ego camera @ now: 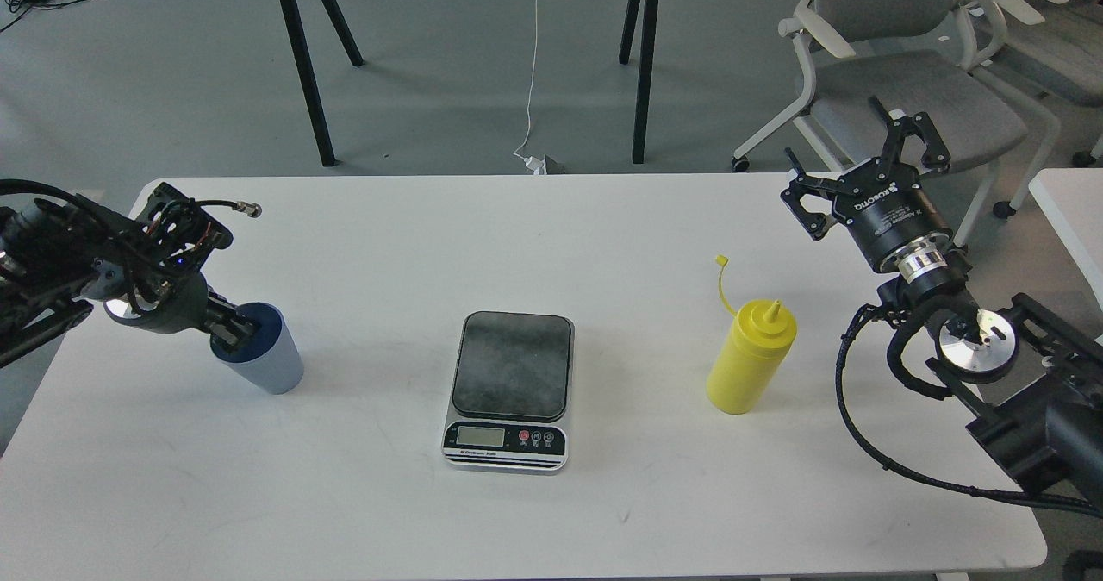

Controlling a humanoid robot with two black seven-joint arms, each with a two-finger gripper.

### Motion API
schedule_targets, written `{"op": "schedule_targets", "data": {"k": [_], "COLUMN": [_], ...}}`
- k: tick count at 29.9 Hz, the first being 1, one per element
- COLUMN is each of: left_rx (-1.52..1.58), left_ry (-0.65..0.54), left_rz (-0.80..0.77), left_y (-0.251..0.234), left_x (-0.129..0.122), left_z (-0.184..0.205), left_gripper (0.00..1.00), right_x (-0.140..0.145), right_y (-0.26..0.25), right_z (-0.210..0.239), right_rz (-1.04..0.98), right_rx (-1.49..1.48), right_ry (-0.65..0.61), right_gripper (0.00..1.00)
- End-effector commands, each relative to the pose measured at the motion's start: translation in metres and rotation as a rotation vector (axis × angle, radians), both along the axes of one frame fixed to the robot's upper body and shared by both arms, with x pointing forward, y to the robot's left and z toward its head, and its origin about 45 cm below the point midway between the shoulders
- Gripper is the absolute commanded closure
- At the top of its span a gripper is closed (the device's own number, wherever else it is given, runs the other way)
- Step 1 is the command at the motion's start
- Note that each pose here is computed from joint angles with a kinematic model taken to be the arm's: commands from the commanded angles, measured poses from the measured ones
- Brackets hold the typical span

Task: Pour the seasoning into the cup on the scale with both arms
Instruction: 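Lift the cup with the left gripper and lower it onto the scale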

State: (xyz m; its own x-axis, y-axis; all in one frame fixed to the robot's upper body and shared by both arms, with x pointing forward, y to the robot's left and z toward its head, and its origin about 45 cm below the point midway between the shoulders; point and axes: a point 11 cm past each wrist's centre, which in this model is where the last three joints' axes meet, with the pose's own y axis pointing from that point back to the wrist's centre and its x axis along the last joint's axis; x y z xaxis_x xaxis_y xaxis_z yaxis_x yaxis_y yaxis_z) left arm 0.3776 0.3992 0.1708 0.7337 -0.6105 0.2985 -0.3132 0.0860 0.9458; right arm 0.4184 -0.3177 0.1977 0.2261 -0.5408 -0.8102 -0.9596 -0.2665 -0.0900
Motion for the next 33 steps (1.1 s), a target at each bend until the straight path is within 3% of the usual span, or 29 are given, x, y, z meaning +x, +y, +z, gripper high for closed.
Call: {"op": "schedule_targets", "data": {"k": [1, 7, 12, 18, 21, 25, 33], "left_rx": [-0.004, -0.006, -0.035, -0.274, -0.343, -0.414, -0.411], "left_ry": [-0.005, -0.031, -0.113, -0.218, -0.229, -0.185, -0.069], "left_rz": [0.002, 0.000, -0.023, -0.055, -0.177, -0.299, -0.388], "left_y": [0.000, -0.002, -0.017, -0.083, -0.143, -0.213, -0.256], "left_x": [0.001, 0.009, 0.032, 0.061, 0.065, 0.060, 0.035], "left_z": [0.002, 0.013, 0.048, 0.117, 0.138, 0.133, 0.080], "left_gripper": [0.96, 0.97, 0.97, 0.97, 0.97, 0.97, 0.97], "right_x": [-0.001, -0.002, -0.002, -0.002, -0.001, -0.001, -0.001], "right_y": [0.000, -0.001, -0.001, -0.001, -0.002, -0.005, -0.011], "right_z": [-0.001, -0.002, -0.002, -0.003, -0.002, -0.001, 0.000], "right_rz": [0.000, -0.001, -0.001, -0.001, -0.003, -0.008, -0.018], "right_rx": [0.000, 0.000, 0.000, -0.001, -0.002, -0.007, -0.017], "right_ry": [0.002, 0.005, 0.005, 0.007, 0.004, 0.003, 0.004], "right_gripper": [0.01, 0.01, 0.01, 0.01, 0.01, 0.01, 0.01]}}
